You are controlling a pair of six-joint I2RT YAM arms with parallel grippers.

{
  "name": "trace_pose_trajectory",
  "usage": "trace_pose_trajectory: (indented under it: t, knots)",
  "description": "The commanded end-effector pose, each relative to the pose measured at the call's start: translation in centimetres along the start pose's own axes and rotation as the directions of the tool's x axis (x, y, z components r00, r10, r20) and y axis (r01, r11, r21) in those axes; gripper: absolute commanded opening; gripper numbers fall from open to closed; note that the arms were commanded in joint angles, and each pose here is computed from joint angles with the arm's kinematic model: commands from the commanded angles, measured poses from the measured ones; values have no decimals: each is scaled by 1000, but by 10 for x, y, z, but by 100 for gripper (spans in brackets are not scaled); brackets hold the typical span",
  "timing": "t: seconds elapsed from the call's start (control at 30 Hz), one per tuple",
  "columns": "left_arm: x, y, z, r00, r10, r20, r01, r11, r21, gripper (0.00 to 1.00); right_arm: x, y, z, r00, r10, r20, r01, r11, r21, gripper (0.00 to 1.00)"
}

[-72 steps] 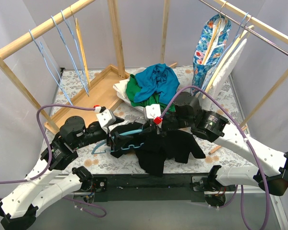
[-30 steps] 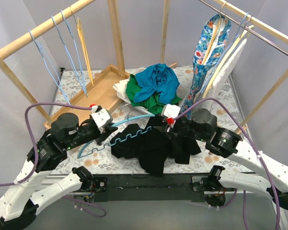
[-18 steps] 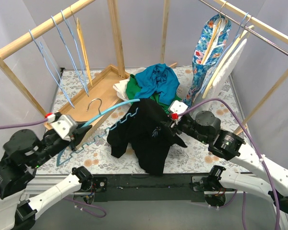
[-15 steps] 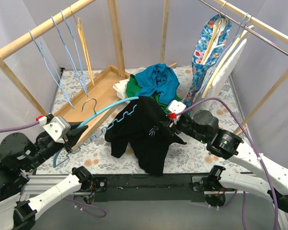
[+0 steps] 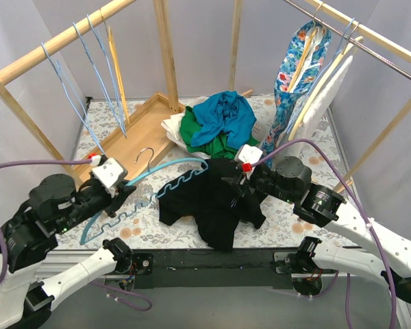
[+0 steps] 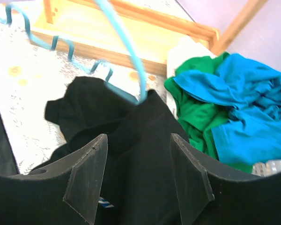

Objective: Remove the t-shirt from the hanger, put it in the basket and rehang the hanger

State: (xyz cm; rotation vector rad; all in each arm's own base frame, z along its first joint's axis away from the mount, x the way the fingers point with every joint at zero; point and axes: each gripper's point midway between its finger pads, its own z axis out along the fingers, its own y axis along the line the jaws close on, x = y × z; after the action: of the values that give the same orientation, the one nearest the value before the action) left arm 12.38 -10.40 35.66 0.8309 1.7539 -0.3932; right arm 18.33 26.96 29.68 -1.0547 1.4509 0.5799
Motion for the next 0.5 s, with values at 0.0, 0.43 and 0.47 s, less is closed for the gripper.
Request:
trace_pose_trajectory:
  t: [0.0,0.43,0.47]
  knots:
    - [-28,18,-32,993,-7,120,18,995,-97,0,-35,3,0,993,12,118,-7,999,-37,63]
    - [-54,13,-80,959,5,284,16,997,-70,0,-79,6,5,970,-38,239,59,995,-82,63]
    - [-55,11,-80,957,7,290,10,998,-57,0,-84,7,4,967,-43,252,69,993,-92,63]
